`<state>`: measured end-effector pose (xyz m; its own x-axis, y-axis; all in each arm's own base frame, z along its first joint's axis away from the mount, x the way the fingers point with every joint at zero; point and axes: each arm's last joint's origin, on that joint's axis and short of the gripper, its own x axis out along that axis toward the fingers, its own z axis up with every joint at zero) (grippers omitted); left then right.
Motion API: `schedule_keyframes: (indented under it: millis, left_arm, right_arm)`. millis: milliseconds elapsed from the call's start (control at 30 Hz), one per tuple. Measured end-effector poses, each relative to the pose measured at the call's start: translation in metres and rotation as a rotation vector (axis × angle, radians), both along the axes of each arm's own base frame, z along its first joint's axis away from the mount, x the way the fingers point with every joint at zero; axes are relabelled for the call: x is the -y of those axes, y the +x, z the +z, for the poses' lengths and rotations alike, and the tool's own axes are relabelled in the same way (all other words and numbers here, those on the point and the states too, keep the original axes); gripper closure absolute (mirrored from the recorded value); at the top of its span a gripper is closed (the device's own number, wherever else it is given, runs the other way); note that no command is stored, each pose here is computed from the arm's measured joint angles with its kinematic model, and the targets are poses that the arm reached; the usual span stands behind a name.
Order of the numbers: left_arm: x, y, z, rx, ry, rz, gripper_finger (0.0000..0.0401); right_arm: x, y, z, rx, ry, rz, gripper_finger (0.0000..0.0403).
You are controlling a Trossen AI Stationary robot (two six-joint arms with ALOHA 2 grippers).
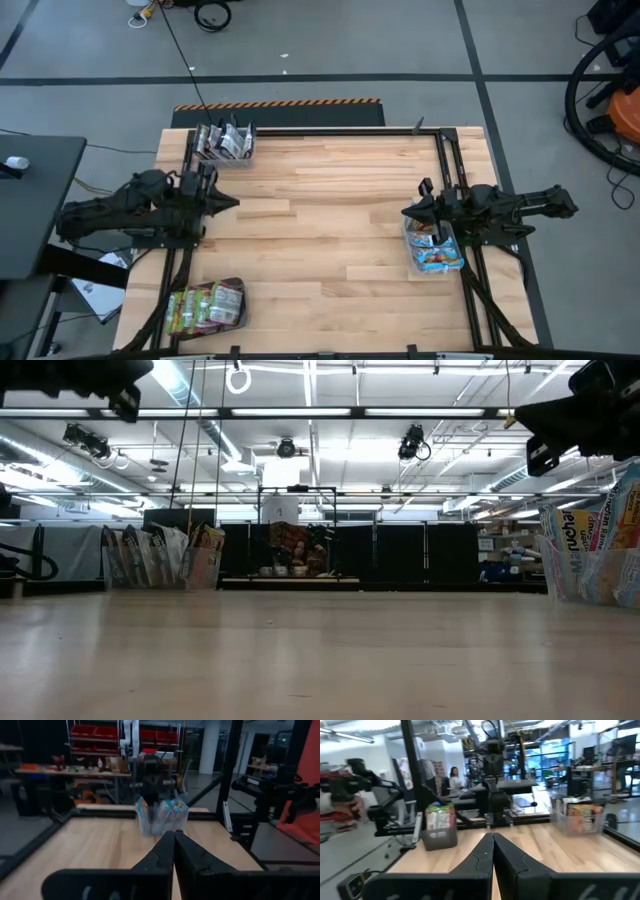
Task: Sort Maruchan noodles
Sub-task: Return to Home Position
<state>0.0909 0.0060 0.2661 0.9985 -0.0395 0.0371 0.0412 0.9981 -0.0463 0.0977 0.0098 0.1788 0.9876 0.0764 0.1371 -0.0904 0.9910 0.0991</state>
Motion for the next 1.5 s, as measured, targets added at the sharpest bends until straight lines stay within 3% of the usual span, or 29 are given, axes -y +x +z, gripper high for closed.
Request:
schedule_keyframes:
  millis: [233,467,567,733,1500]
  left_arm:
    - [0.005,-0.012,-0.038,0.048,-0.014,-0.043,0.0388]
    - [0.004,-0.001,-0.072,0.004,0.043,0.048,0.0388]
    - [0.002,0.006,-0.088,0.090,0.052,0.111,0.0388]
    - [-0.002,0.007,-0.090,0.053,0.073,0.241,0.0388]
    - [-0.002,0.007,-0.089,0.058,0.071,0.247,0.0388]
  right_arm:
    - [-0.001,0.000,-0.001,-0.020,0.054,0.049,0.0387]
    - [-0.001,0.000,0.000,-0.010,0.055,0.041,0.0386]
    - [-0.001,0.000,0.000,-0.007,0.055,0.039,0.0385]
    - [-0.001,0.000,0.000,-0.006,0.054,0.039,0.0385]
    - [-0.001,0.000,0.000,-0.006,0.054,0.037,0.0385]
